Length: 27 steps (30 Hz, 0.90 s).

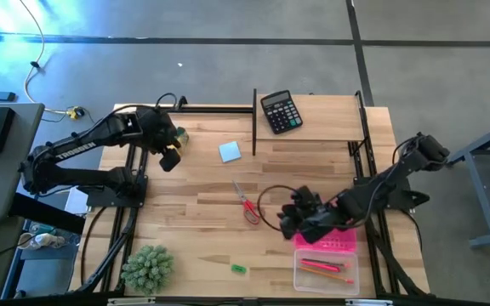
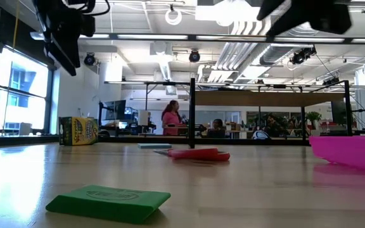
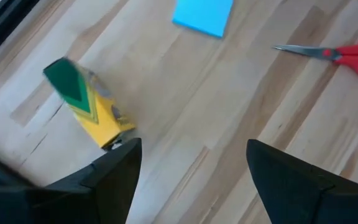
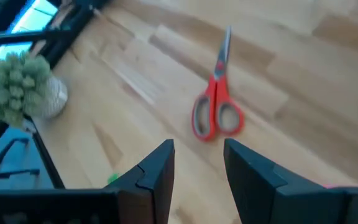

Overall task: Pack school essentials
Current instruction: Put the green eraser into the supply box

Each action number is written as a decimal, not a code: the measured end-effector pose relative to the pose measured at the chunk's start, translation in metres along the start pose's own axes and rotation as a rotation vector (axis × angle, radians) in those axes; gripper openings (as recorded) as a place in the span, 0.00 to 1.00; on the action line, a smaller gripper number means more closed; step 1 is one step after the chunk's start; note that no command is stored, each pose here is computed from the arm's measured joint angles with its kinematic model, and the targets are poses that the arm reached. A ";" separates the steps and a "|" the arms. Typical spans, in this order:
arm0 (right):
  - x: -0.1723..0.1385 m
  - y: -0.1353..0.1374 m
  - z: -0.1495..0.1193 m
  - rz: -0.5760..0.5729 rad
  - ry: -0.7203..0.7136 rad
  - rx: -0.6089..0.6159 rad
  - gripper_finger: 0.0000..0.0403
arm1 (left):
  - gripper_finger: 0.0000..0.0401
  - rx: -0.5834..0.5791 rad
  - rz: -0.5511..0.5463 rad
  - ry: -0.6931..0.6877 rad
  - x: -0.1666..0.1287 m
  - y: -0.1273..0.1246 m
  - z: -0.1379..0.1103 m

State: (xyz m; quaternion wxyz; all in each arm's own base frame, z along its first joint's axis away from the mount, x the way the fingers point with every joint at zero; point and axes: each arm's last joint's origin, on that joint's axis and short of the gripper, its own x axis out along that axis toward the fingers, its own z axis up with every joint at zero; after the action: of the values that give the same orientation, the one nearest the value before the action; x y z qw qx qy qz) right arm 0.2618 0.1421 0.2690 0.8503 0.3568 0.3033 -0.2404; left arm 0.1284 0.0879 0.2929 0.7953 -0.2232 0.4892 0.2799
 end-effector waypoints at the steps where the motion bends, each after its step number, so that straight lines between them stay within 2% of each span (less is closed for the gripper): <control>1: 0.000 0.001 0.005 0.000 -0.008 -0.007 0.32 | 0.70 0.007 -0.007 -0.004 0.000 0.000 0.001; 10: -0.002 0.012 0.053 0.008 -0.092 -0.077 0.32 | 0.70 0.085 -0.085 -0.099 -0.001 -0.003 0.010; 18: -0.013 0.028 0.083 0.055 -0.138 -0.149 0.32 | 0.70 0.111 -0.113 -0.103 -0.001 -0.004 0.010; 22: -0.011 0.041 0.095 0.035 -0.142 -0.200 0.32 | 0.70 0.131 -0.112 -0.104 -0.001 -0.004 0.010; 27: -0.001 0.049 0.103 -0.050 -0.084 -0.240 0.32 | 0.70 0.130 -0.111 -0.097 -0.001 -0.004 0.010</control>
State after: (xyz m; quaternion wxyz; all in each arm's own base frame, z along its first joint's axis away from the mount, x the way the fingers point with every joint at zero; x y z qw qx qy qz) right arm 0.3270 0.0956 0.3506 0.8926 0.2342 0.3027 -0.2382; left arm 0.1371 0.0907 0.2982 0.8452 -0.1841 0.4541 0.2135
